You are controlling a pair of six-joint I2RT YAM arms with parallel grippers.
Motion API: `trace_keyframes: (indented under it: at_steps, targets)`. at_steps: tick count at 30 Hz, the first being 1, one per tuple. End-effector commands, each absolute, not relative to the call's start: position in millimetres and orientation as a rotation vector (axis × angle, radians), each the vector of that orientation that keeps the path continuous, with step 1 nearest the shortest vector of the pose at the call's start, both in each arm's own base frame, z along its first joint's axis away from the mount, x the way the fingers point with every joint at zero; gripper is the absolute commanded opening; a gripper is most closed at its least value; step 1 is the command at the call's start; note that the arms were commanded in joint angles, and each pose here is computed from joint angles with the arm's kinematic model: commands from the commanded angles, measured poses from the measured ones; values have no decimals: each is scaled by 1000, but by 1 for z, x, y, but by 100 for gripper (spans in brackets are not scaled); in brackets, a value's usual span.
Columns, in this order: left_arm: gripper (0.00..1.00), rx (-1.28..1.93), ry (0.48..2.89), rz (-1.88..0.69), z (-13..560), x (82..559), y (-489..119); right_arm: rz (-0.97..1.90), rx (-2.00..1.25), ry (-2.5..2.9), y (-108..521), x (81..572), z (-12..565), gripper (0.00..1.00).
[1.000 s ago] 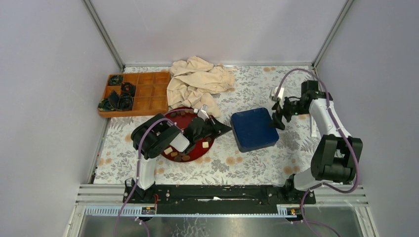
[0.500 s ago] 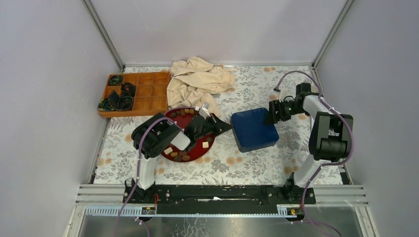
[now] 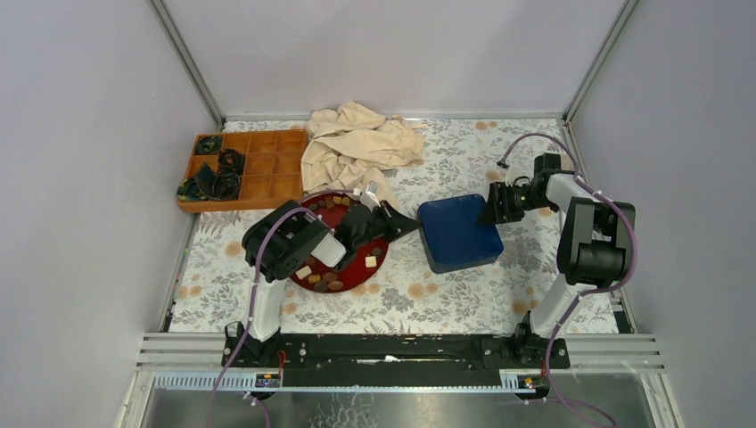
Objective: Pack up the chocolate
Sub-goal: Adjust the packing box at the center of the board.
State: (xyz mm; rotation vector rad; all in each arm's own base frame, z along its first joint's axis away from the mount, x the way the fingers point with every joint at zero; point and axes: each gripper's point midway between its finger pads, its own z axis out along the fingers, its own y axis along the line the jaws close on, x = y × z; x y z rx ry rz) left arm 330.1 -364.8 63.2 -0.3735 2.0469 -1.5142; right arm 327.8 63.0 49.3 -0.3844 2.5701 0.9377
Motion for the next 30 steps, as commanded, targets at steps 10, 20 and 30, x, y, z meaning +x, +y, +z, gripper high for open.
trace_keyframes:
  at_steps: [10, 20, 30]
  targets:
    - [8, -217, 2085, -1684, 74, 294, -398, 855, -376, 2646, 69, 322, 28, 54]
    - [8, -163, 2088, -1834, 81, 257, -411, 838, -384, 2670, 72, 318, 23, 54]
    - [9, -197, 2012, -1888, 96, 259, -421, 850, -414, 2686, 77, 313, 20, 55]
